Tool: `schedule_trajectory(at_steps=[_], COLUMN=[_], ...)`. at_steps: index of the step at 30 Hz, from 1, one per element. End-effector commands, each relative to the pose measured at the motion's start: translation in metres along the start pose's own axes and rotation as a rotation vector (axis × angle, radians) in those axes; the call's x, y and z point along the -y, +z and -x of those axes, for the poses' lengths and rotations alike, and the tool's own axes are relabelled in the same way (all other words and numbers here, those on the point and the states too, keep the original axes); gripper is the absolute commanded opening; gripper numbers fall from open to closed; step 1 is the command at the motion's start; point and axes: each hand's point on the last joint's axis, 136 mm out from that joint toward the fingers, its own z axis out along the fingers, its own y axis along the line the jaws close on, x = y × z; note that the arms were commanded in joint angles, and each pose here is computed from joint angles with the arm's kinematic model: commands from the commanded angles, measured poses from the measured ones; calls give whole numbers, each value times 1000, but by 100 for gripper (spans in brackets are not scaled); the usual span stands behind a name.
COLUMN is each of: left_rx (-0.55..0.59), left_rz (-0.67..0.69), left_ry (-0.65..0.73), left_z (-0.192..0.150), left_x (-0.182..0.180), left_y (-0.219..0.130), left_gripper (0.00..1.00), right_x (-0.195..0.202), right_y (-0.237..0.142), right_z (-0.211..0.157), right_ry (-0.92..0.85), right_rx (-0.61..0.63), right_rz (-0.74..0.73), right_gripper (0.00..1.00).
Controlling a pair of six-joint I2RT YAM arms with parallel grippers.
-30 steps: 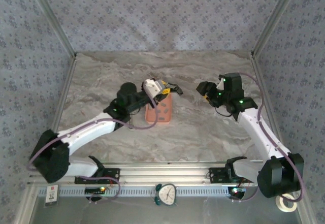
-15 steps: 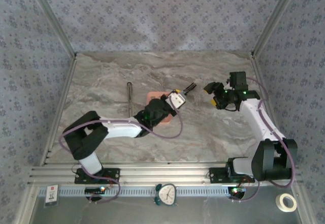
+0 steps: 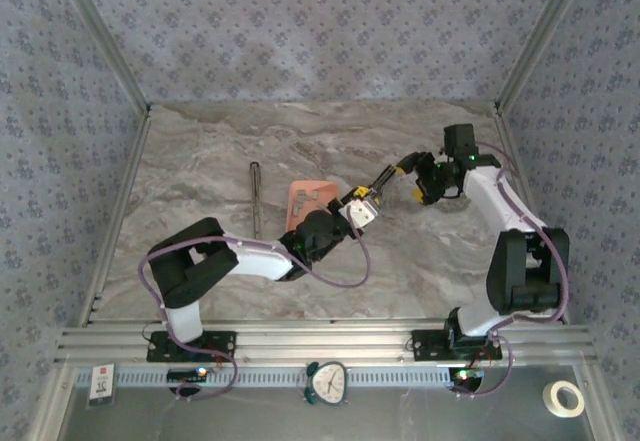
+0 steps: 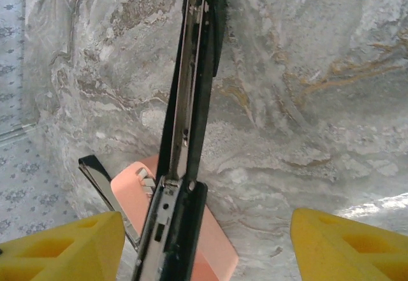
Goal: Load the staples into the stapler
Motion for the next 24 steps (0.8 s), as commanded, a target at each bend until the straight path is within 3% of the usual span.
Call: schedule_trajectory(at_steps=[1,9,14,24], left_rx=[180,171,139,31], left_rz=[40,8,8,65], left_ry=[5,110,208,55], left_z=[53,47,34,-1], left_x=[-9,10,30,50], left_y=[0,0,3,3], left_gripper=[0,0,0,0], right_x=[-21,-26,-4,39], right_y=[6,31,26,30], right_z=[-5,-35,-42,-38], right_ry=[-34,-40,-78,-98], right_rx=[-53,-205,-242,-226], right_rz=[16,-26,-124,-227], right_gripper=[72,73,74,74])
